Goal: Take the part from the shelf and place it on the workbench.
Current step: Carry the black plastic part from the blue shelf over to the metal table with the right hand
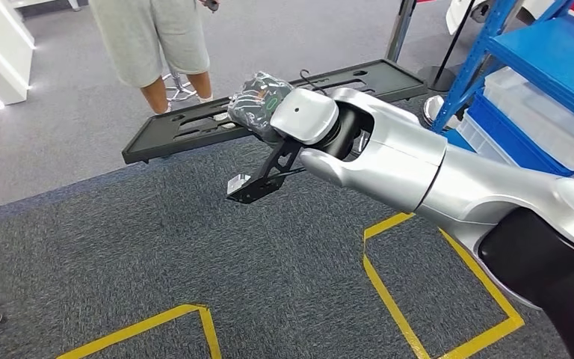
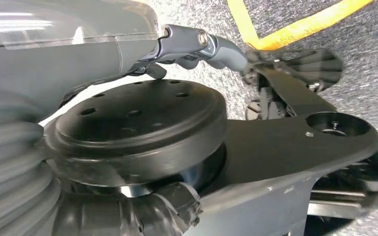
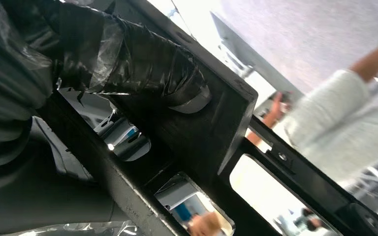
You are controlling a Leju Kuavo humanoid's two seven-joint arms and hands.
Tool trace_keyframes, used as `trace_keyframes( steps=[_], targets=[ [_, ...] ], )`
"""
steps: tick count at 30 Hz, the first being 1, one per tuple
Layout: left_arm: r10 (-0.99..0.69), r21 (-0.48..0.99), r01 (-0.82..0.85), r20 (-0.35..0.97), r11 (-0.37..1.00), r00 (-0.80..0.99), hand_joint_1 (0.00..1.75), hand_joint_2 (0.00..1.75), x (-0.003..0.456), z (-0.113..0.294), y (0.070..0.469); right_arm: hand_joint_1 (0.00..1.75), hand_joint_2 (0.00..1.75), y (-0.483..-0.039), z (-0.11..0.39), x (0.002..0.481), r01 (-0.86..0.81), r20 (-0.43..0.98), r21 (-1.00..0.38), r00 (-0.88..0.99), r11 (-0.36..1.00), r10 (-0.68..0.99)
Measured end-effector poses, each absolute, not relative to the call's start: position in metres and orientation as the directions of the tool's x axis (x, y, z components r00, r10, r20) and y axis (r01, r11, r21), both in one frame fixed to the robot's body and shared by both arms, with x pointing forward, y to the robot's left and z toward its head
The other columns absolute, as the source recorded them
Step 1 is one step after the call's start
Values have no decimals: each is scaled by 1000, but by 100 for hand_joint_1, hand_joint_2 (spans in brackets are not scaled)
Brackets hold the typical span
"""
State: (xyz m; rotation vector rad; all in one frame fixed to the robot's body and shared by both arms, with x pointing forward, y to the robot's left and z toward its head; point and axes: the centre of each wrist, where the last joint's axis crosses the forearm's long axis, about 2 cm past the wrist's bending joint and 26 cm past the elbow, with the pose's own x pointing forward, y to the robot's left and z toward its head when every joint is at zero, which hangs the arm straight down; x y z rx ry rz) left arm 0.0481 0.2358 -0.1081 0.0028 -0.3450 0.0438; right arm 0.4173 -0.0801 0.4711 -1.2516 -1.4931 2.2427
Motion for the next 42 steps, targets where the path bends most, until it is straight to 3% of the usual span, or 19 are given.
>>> trace_keyframes(
  steps=[26,42],
  targets=[
    [23,-2,-24,333,1000,943,0,175,44,-109,236,175,175,-83,470,420,300,-567,-810,-616,-503,547],
    [15,6,-18,332,1000,943,0,175,44,-109,237,175,175,-95,460,422,395,-574,-818,-524,-418,629]
  ],
)
